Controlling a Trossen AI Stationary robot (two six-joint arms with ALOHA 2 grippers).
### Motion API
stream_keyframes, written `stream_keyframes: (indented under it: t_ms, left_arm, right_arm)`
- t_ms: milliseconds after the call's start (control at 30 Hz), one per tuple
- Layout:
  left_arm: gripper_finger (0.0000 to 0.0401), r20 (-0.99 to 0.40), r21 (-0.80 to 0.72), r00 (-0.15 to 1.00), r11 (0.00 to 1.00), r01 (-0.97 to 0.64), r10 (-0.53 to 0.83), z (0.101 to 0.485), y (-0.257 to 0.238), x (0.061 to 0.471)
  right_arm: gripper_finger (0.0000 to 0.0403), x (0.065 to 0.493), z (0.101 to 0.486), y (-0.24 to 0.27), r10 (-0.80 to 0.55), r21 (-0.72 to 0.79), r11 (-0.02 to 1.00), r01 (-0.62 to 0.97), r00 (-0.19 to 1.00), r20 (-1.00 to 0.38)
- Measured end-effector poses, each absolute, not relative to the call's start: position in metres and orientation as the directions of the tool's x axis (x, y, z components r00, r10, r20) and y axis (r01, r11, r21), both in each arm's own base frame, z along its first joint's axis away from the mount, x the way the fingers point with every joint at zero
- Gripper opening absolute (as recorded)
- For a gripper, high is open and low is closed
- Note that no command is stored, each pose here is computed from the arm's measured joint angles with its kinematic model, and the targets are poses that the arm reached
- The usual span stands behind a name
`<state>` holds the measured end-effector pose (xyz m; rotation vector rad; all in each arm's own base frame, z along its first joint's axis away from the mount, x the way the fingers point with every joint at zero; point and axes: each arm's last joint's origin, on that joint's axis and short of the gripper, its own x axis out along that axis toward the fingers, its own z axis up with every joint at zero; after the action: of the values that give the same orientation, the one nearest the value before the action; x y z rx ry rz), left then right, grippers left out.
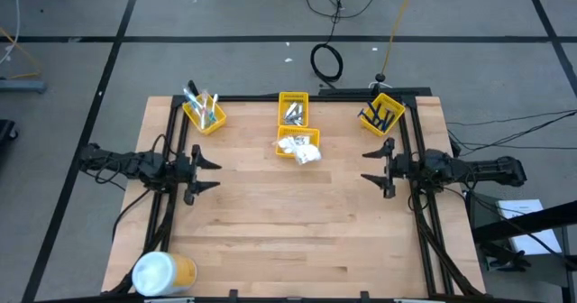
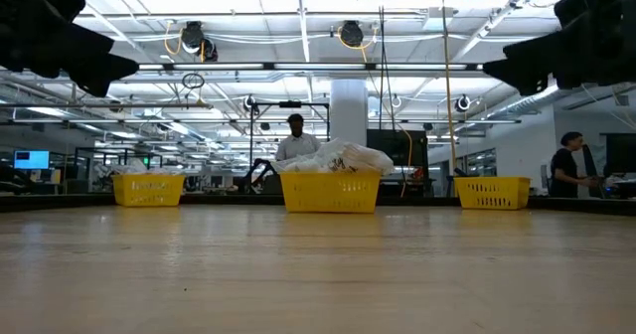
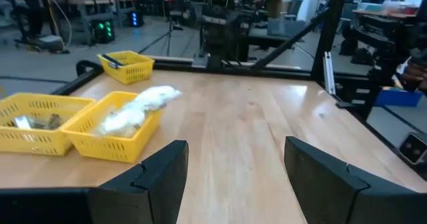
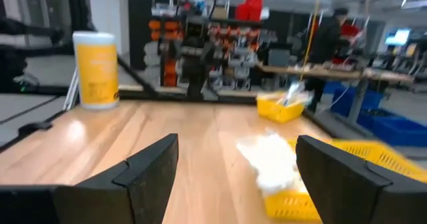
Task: Pick & Place Travel size toiletries
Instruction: Return to Home Position
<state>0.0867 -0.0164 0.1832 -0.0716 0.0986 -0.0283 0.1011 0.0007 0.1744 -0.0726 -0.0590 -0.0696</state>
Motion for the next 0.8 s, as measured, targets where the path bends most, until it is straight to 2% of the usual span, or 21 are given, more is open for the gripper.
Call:
stream_keyframes:
  t_ms: [133, 367, 800]
  left_arm:
    - [0.0244, -0.097, -0.059, 0.995, 0.998, 0.025, -0.031, 0.1833, -0.0164, 0.0867]
    - [0.0244, -0.090, -0.087, 0.996, 0.996, 0.023, -0.031, 0.1839, -0.0164, 0.0868]
    - [0.0244, -0.089, -0.087, 0.996, 0.996, 0.023, -0.031, 0.1839, -0.0164, 0.0868]
  right_arm:
    - [0.0290, 0.1018, 0.1657, 0.0015, -0.057, -0.060, 0.997, 0.055, 0.998, -0.030]
    - [0.0284, 0.1035, 0.1632, 0.0016, -0.057, 0.156, 0.986, 0.065, 0.997, -0.059]
    - [0.0283, 0.1036, 0.1630, 0.0015, -0.058, 0.164, 0.984, 0.068, 0.996, -0.061]
